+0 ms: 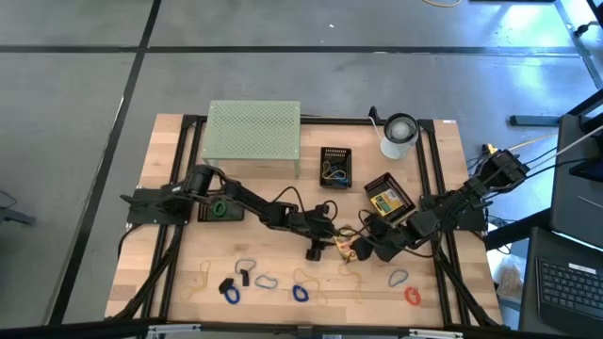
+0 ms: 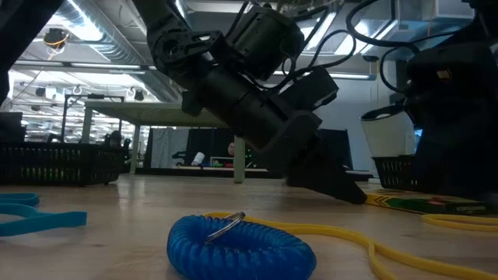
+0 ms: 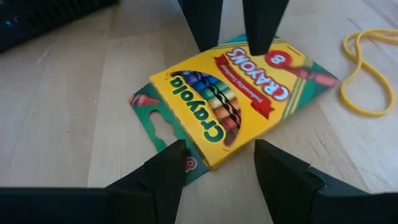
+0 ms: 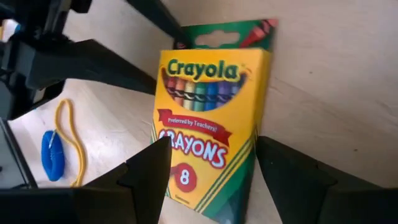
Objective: Pick & Place Office Desk Supplies
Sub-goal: Put the yellow crayon box into the right black bin
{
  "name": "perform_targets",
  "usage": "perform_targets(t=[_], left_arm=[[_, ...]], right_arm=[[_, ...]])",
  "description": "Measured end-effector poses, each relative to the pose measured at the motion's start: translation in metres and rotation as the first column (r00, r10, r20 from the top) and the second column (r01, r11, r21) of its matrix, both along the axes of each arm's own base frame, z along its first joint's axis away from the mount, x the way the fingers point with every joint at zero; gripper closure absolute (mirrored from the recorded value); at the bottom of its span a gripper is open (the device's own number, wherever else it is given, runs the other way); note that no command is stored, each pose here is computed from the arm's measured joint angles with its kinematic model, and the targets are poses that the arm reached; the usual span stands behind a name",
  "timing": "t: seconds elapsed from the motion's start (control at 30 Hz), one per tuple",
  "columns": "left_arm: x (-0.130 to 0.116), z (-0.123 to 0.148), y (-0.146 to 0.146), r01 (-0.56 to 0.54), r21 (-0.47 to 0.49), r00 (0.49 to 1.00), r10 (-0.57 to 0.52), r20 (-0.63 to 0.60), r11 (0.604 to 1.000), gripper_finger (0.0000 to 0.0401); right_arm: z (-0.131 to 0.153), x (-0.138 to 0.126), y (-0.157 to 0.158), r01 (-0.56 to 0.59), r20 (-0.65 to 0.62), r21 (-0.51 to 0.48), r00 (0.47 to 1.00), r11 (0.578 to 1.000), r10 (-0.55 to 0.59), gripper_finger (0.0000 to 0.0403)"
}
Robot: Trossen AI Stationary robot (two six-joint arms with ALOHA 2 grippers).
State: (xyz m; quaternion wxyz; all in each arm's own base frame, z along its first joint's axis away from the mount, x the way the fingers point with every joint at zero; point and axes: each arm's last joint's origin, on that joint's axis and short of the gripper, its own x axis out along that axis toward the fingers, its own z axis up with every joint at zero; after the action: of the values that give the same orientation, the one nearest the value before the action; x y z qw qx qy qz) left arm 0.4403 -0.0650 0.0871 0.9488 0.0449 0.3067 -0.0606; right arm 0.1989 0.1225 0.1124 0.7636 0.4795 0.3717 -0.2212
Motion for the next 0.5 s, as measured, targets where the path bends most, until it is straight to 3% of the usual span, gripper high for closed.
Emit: perform_targets(t=[0.5], left_arm=[[0.0030,-0.0008,0.0073,-0.050,-0.012,0.998,0.050,0.036,0.999,0.0217]], right_arm=[[0.0013,0.0051,-0.0032,-0.015,0.019,0.019,1.000,1.000,0.014,0.0160]])
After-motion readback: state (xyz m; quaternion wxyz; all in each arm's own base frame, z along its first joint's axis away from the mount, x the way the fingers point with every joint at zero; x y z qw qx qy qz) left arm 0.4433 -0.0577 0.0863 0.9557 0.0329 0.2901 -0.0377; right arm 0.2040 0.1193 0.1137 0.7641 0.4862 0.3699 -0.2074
